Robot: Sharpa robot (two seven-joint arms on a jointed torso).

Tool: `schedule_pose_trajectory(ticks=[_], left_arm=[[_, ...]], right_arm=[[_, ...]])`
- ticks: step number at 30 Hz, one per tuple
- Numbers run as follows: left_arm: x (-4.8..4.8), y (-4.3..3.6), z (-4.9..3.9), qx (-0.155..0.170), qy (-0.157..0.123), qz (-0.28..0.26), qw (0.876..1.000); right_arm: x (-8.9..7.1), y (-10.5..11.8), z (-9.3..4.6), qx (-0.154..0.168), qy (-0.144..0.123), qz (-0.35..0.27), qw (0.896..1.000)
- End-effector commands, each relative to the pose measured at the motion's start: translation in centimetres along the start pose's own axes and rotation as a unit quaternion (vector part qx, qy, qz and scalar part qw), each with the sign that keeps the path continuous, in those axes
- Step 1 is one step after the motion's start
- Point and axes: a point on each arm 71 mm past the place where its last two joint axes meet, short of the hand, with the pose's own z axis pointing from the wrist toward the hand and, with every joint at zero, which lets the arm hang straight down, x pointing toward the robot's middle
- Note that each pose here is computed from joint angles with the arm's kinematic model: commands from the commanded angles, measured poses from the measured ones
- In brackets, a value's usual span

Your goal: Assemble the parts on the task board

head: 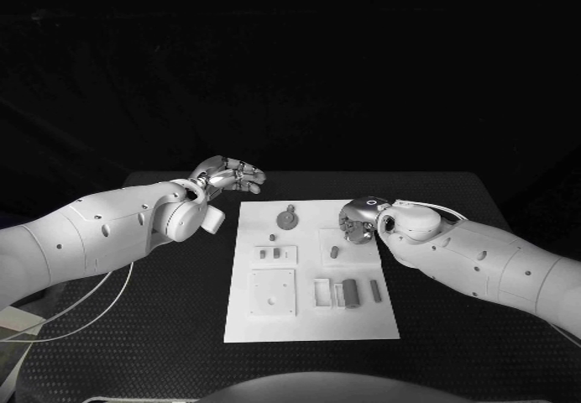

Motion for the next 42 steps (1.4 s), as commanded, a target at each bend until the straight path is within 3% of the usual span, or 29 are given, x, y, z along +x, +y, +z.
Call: schedule_pose_trajectory(ticks=[1, 22, 32, 42], left_arm=[[0.17, -0.22, 0.08, 0.005, 0.007, -0.006, 1.0], [0.04, -0.12, 0.09, 0.0, 0.01, -0.006, 1.0], [-0.02, -0.09, 0.09, -0.001, 0.009, -0.006, 1.0], [-0.07, -0.07, 0.09, -0.001, 0.008, -0.006, 1.0]], right_arm=[[0.98, 0.32, -0.02, -0.009, 0.019, 0.001, 1.0], [1.51, 0.01, -0.34, 0.003, 0.028, -0.034, 0.999], [1.11, -0.18, -0.35, 0.008, -0.016, -0.041, 0.999], [1.03, 0.17, -0.27, 0.002, -0.024, -0.03, 0.999]])
